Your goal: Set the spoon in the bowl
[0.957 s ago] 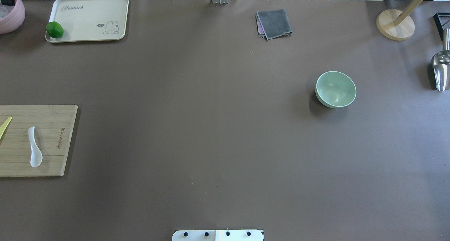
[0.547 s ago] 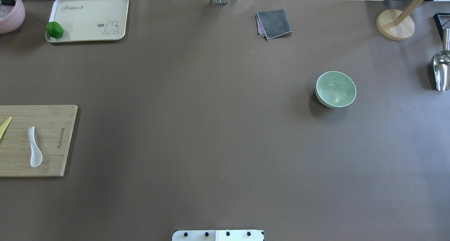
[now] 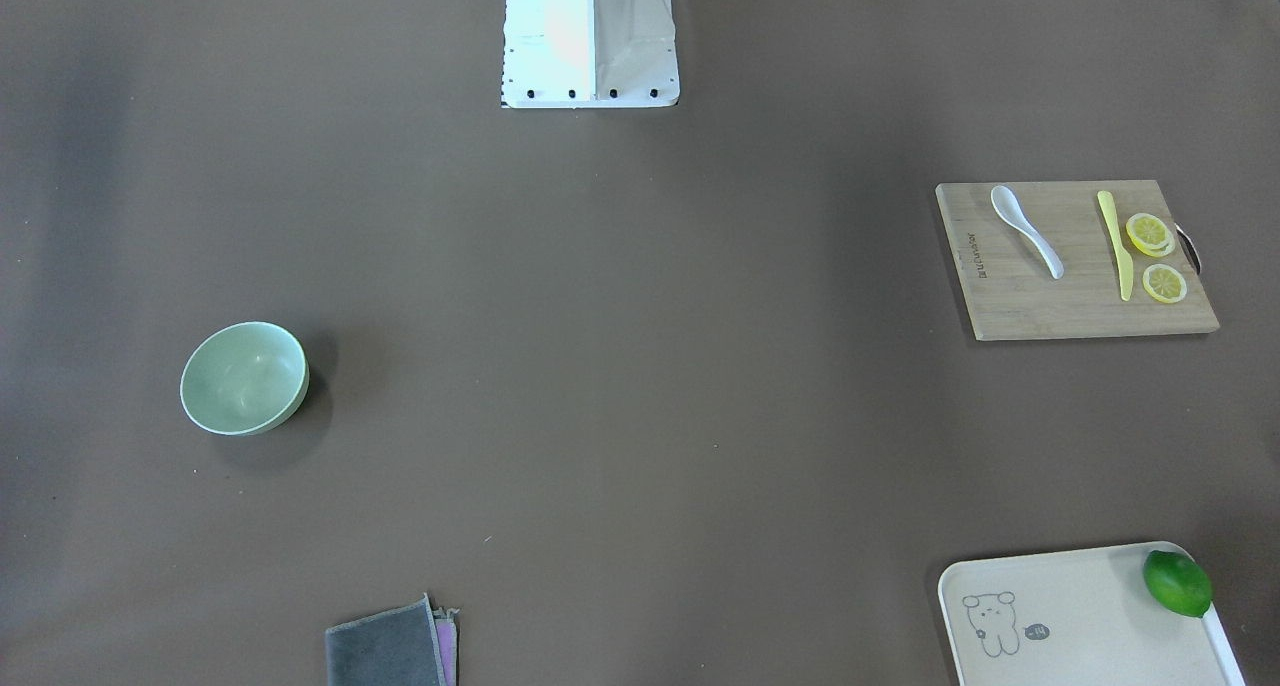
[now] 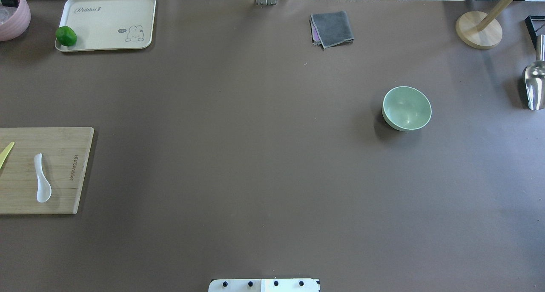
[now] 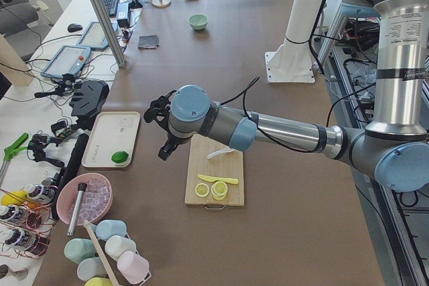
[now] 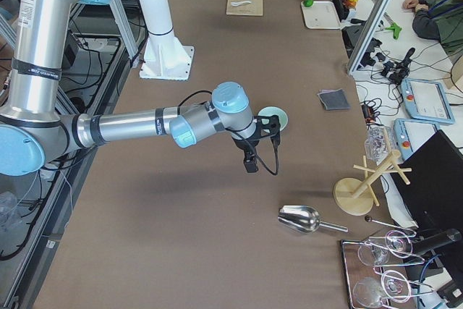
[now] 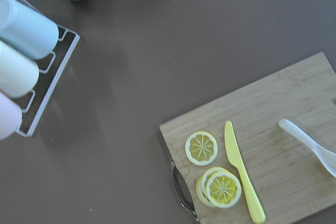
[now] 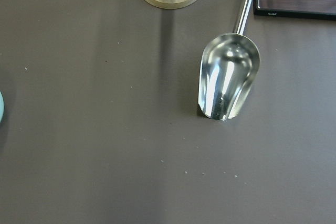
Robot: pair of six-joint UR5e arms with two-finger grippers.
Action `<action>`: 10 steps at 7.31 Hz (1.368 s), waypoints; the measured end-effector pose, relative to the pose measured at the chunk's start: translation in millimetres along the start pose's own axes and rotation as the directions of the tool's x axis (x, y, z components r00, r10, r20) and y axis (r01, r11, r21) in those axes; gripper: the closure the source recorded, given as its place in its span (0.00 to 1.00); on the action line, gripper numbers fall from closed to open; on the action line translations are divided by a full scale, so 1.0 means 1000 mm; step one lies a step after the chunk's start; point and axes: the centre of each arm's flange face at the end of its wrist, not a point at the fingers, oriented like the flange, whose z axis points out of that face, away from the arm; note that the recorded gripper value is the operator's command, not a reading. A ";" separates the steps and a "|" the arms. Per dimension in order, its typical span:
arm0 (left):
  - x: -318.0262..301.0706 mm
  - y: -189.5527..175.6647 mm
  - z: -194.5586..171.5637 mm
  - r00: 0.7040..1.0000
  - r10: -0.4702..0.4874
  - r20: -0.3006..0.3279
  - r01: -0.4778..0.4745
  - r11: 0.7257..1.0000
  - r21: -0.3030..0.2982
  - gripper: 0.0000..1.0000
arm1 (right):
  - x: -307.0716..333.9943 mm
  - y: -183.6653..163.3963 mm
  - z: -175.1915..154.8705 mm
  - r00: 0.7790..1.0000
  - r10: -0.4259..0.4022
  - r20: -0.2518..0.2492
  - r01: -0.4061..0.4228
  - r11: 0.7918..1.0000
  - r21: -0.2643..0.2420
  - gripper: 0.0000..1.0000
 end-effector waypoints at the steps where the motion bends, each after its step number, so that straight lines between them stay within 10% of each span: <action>1: 0.012 -0.003 0.012 0.999 0.022 -0.025 -0.021 1.000 0.018 0.02 | -0.046 -0.008 0.025 0.999 0.039 -0.002 -0.039 0.999 0.000 0.01; 7: 0.049 -0.007 0.062 0.994 0.037 -0.100 -0.040 0.999 -0.023 0.02 | -0.195 0.004 0.192 0.977 0.197 0.082 -0.204 0.974 0.099 0.25; 8: 0.049 -0.007 0.063 0.994 0.037 -0.101 -0.040 0.999 -0.024 0.02 | -0.193 0.008 0.202 0.976 0.205 0.079 -0.213 0.972 0.103 0.48; 9: 0.050 -0.008 0.063 0.994 0.037 -0.101 -0.039 0.999 -0.023 0.02 | -0.195 0.015 0.213 0.973 0.218 0.070 -0.225 0.968 0.109 0.94; 10: 0.050 -0.008 0.063 0.994 0.037 -0.101 -0.039 0.999 -0.023 0.02 | -0.200 0.020 0.218 0.968 0.242 0.071 -0.249 0.962 0.110 1.00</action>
